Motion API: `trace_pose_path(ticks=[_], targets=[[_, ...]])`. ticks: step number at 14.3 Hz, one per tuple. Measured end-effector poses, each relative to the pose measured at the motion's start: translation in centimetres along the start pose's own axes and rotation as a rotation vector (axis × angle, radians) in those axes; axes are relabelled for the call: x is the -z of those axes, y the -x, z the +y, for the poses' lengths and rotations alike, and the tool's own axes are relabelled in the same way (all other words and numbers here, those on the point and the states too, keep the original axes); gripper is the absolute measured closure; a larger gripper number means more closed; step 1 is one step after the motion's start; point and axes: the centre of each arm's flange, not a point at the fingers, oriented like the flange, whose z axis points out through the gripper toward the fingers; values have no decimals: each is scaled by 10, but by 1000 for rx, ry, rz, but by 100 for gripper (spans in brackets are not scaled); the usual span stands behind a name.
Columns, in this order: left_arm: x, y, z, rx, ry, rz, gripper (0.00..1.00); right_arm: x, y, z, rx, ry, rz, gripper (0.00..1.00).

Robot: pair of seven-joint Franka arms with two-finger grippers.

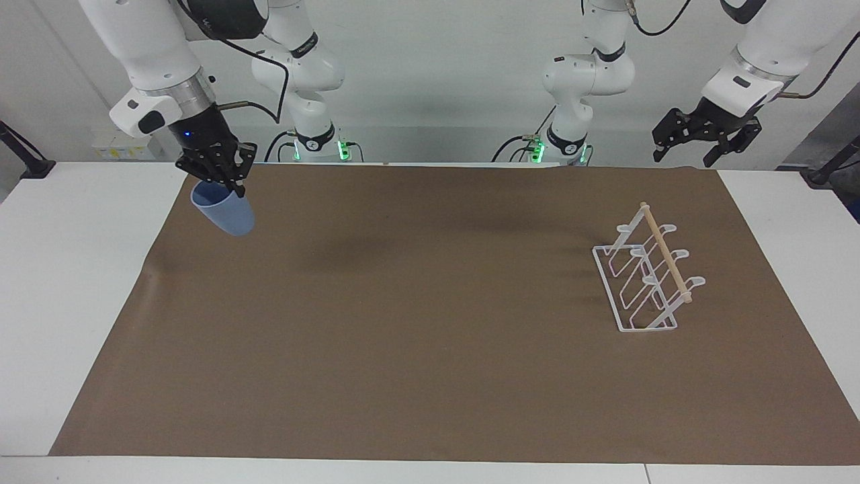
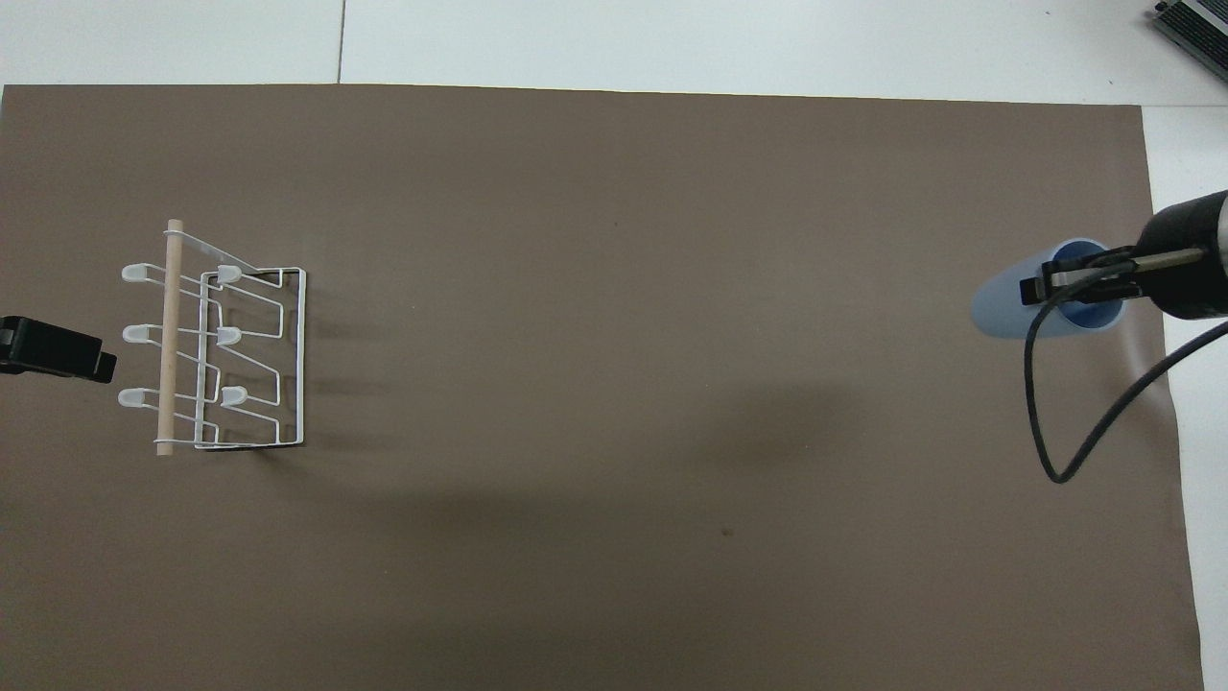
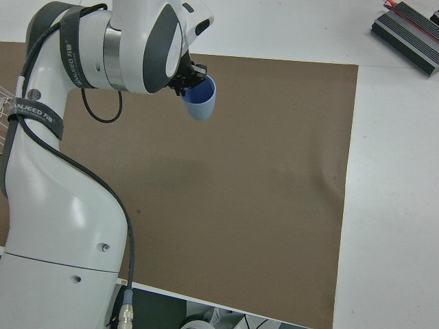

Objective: Hang cup on cup holder
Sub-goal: 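Lift the blue cup with the right gripper and tip it sideways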

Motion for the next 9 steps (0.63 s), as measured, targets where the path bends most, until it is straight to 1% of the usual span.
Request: trace_pose_path(ticks=[3, 5, 7, 9], targets=[[0, 0, 1, -1, 0, 0, 0, -2, -10, -54, 55, -106, 73, 95], [0, 0, 1, -1, 0, 0, 0, -4, -11, -101, 53, -160, 111, 95], [0, 0, 1, -2, 0, 0, 0, -6, -9, -148, -5, -225, 132, 95], [0, 0, 3, -6, -1, 0, 0, -7, -4, -188, -93, -310, 137, 95]])
